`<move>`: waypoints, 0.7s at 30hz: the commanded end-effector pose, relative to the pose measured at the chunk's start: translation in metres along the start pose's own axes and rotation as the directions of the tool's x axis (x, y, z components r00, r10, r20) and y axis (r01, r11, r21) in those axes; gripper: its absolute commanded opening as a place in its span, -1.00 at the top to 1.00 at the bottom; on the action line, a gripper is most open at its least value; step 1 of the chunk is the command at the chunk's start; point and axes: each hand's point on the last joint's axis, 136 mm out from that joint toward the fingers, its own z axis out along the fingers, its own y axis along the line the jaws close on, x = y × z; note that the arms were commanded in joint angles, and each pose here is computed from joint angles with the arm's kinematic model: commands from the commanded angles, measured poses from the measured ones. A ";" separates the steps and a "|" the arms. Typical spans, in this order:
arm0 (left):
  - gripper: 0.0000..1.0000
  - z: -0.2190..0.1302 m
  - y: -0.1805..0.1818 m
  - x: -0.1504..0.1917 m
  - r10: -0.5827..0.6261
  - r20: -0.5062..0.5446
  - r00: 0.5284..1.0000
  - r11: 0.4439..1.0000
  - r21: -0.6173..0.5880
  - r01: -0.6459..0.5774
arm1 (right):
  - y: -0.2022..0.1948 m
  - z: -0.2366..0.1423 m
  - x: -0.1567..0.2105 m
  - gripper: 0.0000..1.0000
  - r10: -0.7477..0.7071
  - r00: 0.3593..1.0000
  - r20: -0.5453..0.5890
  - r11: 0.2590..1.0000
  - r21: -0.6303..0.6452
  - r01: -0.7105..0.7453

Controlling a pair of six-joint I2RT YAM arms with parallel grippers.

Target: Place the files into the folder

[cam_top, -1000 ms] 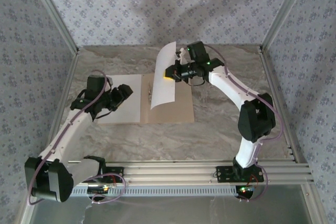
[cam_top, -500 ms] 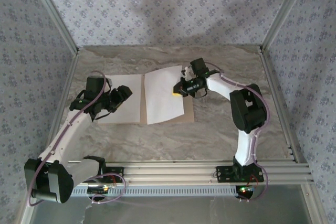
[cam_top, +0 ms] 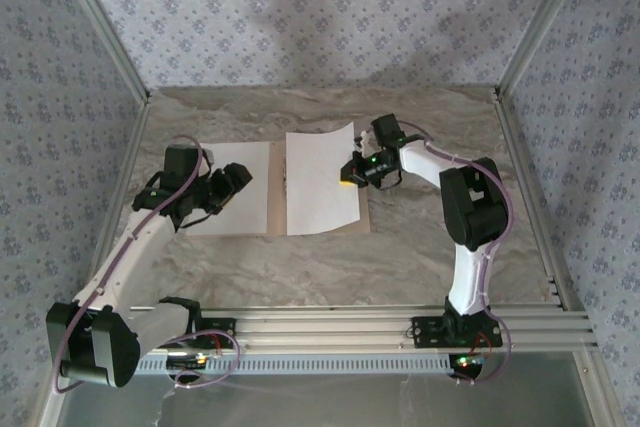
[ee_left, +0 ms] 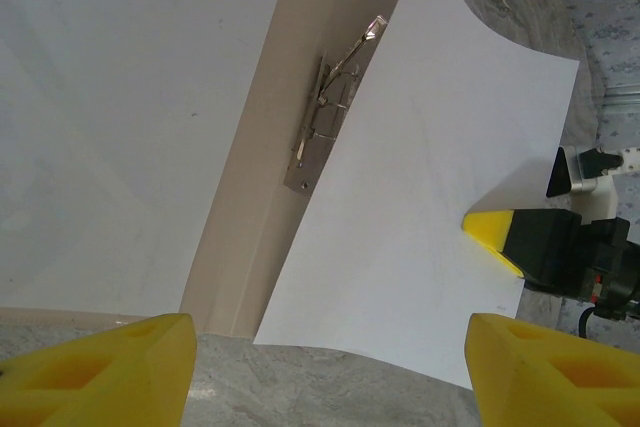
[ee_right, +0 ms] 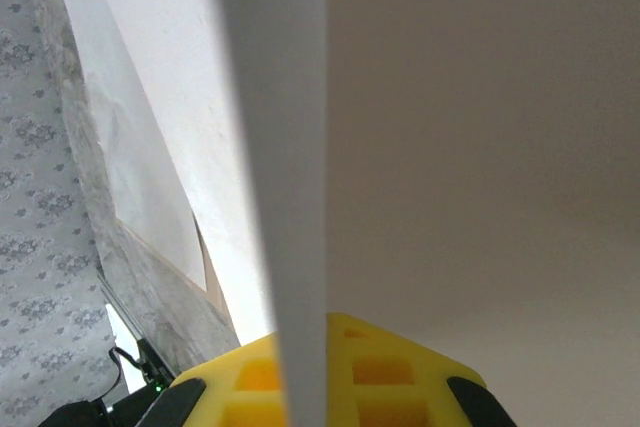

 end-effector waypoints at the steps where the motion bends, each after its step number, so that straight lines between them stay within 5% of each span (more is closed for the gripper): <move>1: -0.43 -0.004 -0.002 0.002 0.018 -0.010 1.000 1.000 0.013 -0.018 | -0.015 0.005 0.003 1.00 -0.006 1.000 -0.006 1.000 0.024 0.006; 21: -0.43 -0.005 -0.001 0.004 0.020 -0.014 1.000 1.000 0.013 -0.020 | -0.028 0.007 0.000 1.00 -0.034 0.999 0.008 0.999 0.012 0.034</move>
